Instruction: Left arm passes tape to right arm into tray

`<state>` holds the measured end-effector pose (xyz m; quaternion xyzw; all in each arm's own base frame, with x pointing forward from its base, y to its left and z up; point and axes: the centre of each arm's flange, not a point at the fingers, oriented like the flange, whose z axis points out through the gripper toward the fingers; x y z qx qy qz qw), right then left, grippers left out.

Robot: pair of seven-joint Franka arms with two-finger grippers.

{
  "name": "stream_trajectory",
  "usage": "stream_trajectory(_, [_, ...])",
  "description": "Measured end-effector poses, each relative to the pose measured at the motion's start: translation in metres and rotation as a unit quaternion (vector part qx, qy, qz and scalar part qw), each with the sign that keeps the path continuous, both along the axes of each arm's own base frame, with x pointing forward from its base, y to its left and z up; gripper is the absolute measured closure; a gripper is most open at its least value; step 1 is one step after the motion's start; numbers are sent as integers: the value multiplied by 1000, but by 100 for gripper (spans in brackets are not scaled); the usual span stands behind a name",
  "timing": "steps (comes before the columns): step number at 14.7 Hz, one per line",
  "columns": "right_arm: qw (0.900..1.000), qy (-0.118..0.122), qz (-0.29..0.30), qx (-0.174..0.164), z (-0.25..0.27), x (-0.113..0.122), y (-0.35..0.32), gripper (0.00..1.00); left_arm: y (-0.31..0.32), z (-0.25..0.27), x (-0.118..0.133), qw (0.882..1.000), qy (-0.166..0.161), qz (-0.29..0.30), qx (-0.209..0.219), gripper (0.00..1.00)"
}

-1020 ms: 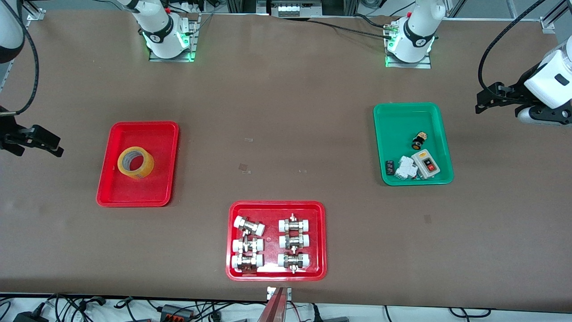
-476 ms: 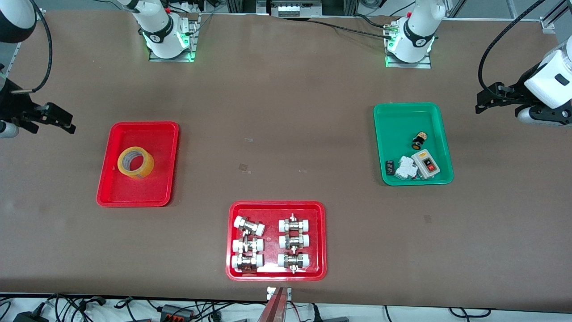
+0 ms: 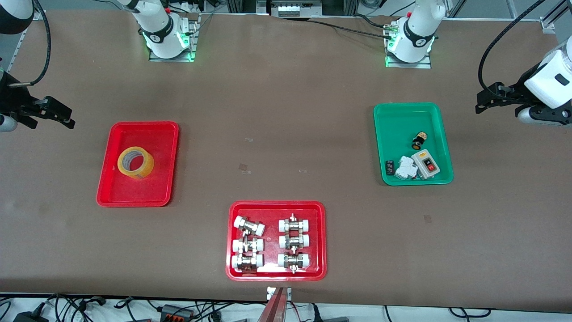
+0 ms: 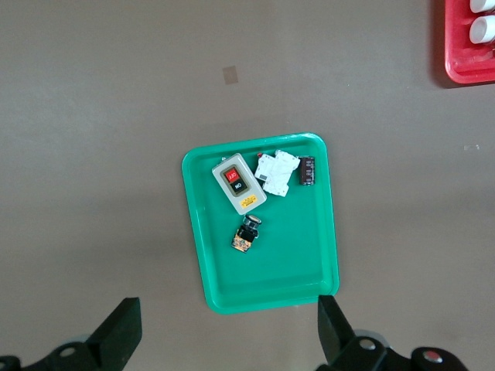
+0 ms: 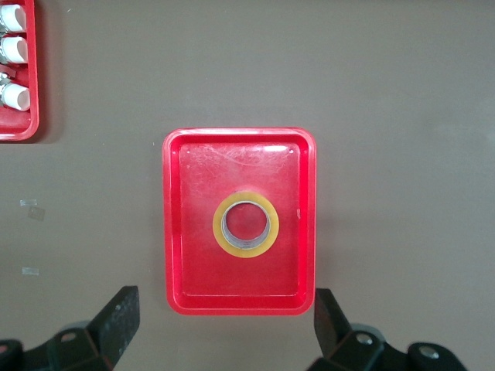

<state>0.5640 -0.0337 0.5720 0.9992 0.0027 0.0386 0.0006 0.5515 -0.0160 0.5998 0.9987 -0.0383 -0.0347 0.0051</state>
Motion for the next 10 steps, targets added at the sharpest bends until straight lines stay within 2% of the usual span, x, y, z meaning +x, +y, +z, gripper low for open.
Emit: stream_trajectory(10, [1000, -2, -2, 0, 3, -1, -2, 0, 0, 0, 0, 1000, 0, 0, 0, 0])
